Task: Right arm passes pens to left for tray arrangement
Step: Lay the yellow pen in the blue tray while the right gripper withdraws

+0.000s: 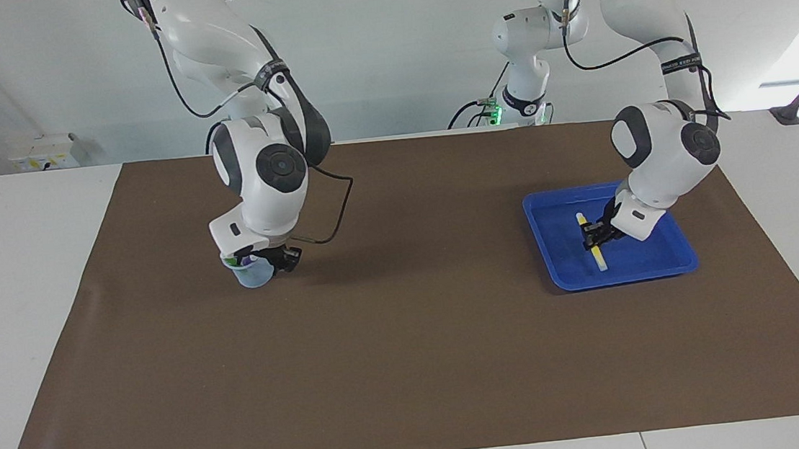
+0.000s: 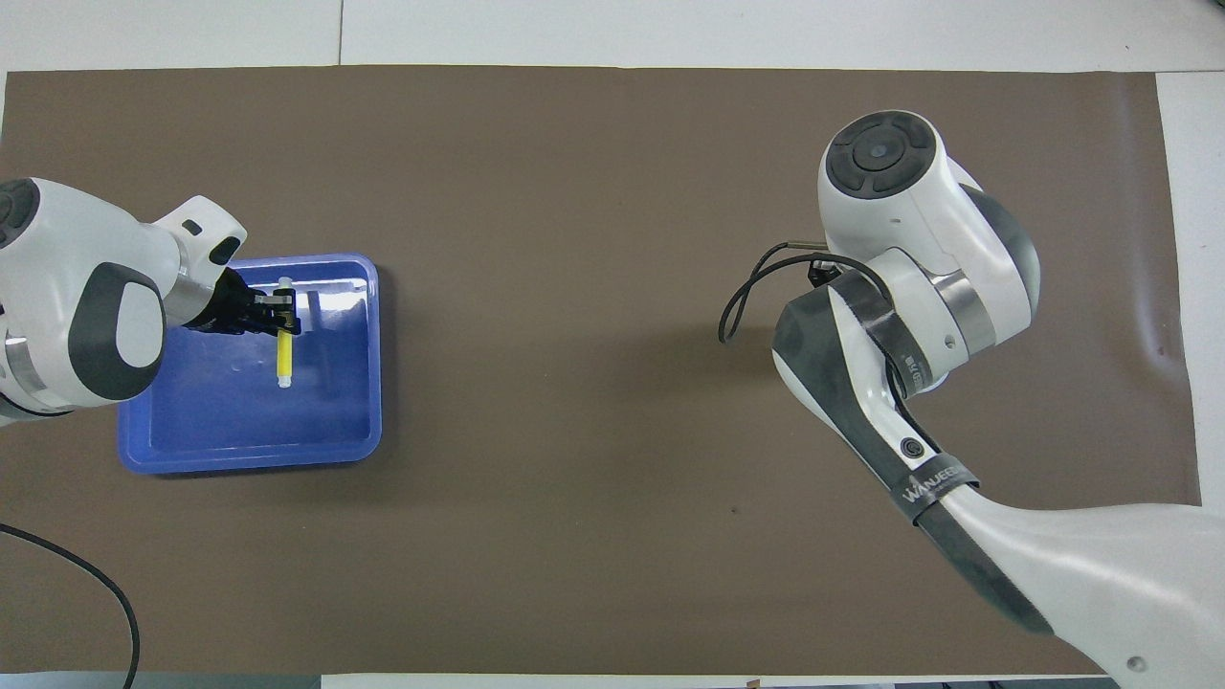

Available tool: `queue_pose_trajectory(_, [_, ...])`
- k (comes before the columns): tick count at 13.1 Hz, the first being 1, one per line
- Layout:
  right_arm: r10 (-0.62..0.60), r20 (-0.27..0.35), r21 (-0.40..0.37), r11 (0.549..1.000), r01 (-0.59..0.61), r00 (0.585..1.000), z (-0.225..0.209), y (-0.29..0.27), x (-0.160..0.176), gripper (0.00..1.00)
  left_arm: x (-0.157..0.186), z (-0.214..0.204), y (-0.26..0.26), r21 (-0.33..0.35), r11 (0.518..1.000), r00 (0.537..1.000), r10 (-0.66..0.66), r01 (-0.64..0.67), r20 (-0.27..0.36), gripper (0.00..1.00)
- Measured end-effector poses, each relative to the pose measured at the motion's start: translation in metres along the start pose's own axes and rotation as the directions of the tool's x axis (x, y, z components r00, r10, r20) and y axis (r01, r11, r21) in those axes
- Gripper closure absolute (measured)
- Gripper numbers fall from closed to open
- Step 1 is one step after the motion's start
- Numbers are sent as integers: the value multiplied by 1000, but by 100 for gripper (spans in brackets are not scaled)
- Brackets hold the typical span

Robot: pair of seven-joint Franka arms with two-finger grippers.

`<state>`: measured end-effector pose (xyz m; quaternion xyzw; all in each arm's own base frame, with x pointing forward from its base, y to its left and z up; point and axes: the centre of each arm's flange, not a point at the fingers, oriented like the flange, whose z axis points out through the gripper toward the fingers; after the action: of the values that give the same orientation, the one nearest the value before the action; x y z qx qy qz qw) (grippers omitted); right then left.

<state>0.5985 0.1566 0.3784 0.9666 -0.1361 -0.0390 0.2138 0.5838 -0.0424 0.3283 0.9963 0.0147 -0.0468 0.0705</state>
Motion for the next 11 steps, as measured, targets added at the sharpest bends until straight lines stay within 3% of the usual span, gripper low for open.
queue_pose_trajectory(3, [14, 19, -39, 999, -14, 1000, 3, 4, -4, 37, 1, 3, 3, 1, 1000, 1000, 5, -5, 1, 81])
queue_pose_trajectory(7, [33, 36, -60, 998, -31, 999, 3, 8, -7, 39, 1, 3, 2, 2, 1000, 1000, 4, -4, 0, 75])
queue_pose_trajectory(11, [38, 39, -64, 997, -35, 999, 6, 7, -8, 40, 1, 3, 0, 2, 1000, 1000, 0, 0, 0, 30])
